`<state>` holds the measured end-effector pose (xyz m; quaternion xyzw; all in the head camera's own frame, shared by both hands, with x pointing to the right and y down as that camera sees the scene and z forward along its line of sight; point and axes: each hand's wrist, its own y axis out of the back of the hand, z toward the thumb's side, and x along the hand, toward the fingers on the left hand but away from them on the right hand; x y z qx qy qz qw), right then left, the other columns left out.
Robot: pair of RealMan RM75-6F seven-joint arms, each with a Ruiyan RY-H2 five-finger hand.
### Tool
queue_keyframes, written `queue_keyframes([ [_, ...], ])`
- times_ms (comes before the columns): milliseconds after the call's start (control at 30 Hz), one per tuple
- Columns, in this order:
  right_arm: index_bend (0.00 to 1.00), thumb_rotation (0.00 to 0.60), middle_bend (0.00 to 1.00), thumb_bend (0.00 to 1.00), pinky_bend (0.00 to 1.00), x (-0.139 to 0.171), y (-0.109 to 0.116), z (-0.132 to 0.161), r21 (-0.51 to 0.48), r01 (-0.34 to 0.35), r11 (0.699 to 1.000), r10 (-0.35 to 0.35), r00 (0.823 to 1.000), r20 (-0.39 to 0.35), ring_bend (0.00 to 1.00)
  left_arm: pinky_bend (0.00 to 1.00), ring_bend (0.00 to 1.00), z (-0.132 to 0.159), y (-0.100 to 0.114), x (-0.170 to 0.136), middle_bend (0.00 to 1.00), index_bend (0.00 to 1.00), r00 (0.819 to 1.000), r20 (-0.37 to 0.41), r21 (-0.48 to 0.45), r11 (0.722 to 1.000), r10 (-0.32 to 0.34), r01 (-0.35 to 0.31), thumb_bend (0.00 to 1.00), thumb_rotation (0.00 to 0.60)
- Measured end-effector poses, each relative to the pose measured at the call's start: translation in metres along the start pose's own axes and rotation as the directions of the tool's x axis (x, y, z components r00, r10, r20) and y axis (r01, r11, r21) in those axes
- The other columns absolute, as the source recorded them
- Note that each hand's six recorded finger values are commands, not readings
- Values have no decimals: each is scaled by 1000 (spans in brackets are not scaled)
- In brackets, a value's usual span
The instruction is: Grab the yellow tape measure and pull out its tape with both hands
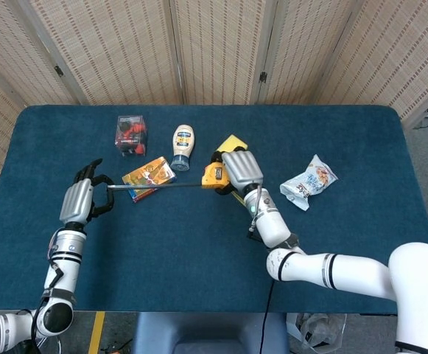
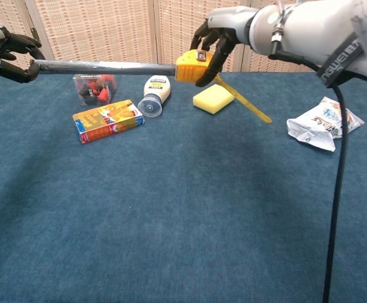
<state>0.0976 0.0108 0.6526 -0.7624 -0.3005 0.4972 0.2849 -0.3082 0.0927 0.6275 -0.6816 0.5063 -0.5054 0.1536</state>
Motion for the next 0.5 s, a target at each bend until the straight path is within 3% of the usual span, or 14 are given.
queue_keyframes([
  [500,734,600,586,214,176,36,27,-88,-12,27,1000,-25,994,106,536,59,9,-51,25,-3,96,592,999,-33,-46,998,34,-35,637,600],
])
